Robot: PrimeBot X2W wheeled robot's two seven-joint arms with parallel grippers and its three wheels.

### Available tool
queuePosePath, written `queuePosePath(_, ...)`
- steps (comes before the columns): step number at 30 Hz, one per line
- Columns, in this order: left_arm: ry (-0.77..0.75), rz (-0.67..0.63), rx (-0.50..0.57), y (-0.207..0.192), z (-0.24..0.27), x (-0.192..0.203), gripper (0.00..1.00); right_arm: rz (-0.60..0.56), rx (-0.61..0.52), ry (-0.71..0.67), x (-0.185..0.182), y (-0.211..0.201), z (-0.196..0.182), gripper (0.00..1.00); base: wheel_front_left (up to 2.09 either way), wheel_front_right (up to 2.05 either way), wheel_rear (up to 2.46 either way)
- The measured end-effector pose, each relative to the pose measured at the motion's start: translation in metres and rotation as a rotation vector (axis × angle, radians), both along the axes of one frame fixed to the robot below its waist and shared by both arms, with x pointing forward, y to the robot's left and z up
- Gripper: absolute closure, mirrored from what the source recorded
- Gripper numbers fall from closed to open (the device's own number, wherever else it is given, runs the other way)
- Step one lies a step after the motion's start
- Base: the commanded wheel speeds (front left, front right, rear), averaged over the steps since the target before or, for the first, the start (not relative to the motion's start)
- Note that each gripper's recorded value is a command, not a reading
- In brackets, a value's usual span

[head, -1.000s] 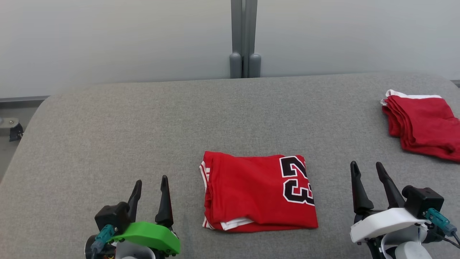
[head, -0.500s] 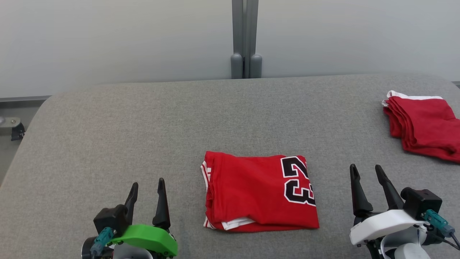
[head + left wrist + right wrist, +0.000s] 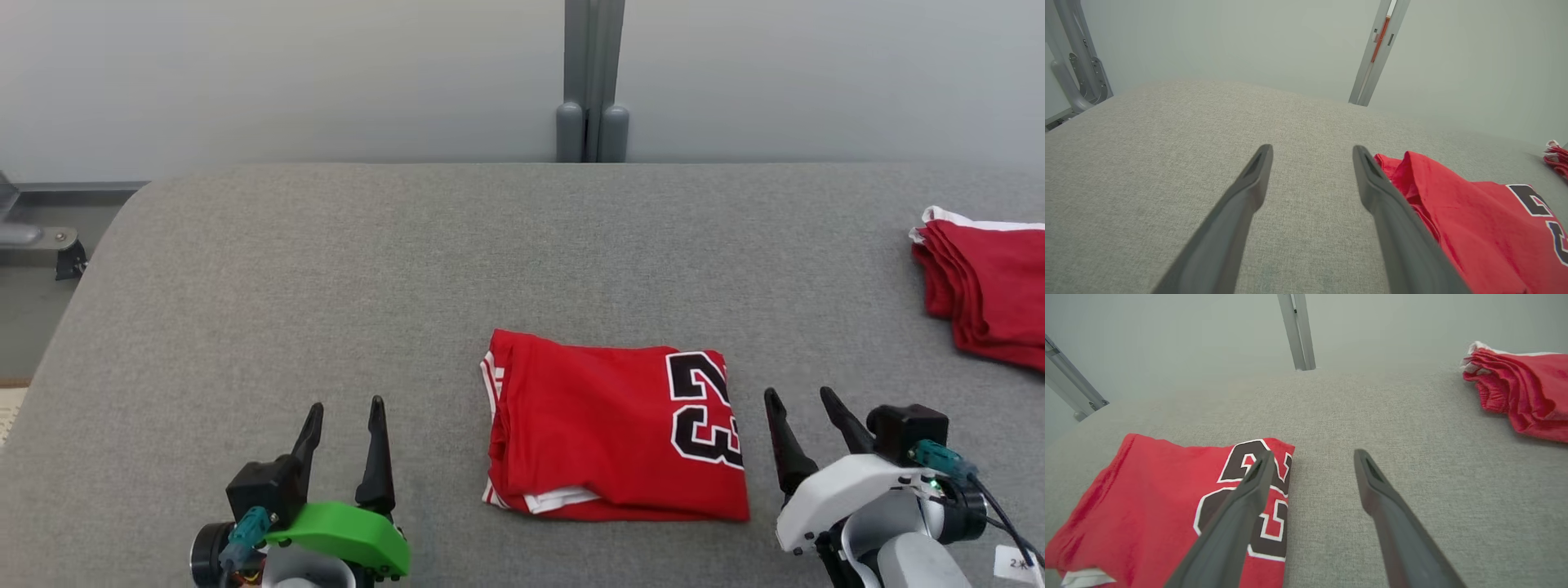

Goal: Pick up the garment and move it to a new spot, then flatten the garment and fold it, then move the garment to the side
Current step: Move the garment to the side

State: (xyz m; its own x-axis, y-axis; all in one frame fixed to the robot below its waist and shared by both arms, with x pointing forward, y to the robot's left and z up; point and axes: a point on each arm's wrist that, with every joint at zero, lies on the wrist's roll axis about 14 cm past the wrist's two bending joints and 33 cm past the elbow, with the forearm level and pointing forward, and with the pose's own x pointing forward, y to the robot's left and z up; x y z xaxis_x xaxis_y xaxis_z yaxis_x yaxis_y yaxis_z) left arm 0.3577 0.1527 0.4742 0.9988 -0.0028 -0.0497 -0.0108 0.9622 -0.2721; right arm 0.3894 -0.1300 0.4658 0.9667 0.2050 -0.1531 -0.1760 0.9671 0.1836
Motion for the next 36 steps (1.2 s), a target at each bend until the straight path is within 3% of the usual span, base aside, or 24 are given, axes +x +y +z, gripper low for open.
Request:
queuePosePath(19, 0.047, 0.148, 0.017, 0.048, -0.014, -0.011, 0.00, 0.156, -0.009, 0.384, 0.016, 0.054, -0.085, 0.01, 0.00, 0.00, 0.00)
queuePosePath(20, 0.050, 0.151, 0.017, 0.048, -0.015, -0.011, 0.00, 0.160, -0.002, 0.389, 0.017, 0.056, -0.086, 0.26, 0.00, 0.00, 0.00)
queuePosePath(21, 0.052, 0.155, 0.017, 0.050, -0.016, -0.011, 0.00, 0.165, 0.003, 0.393, 0.018, 0.058, -0.086, 0.58, 0.00, 0.00, 0.00)
queuePosePath(22, 0.054, 0.158, 0.017, 0.050, -0.016, -0.011, 0.00, 0.170, 0.002, 0.395, 0.020, 0.060, -0.086, 0.68, 0.00, 0.00, 0.00)
queuePosePath(23, 0.054, 0.157, 0.019, 0.050, -0.017, -0.011, 0.00, 0.178, -0.001, 0.392, 0.021, 0.062, -0.085, 1.00, 0.00, 0.00, 0.00)
queuePosePath(28, 0.049, 0.132, 0.020, 0.043, -0.016, -0.004, 0.00, 0.171, -0.013, 0.334, 0.031, 0.057, -0.072, 1.00, 0.00, 0.00, 0.00)
queuePosePath(36, 0.033, 0.025, 0.012, 0.010, -0.013, 0.015, 0.00, 0.011, -0.068, 0.197, 0.052, -0.019, -0.033, 1.00, 0.00, 0.00, 0.00)
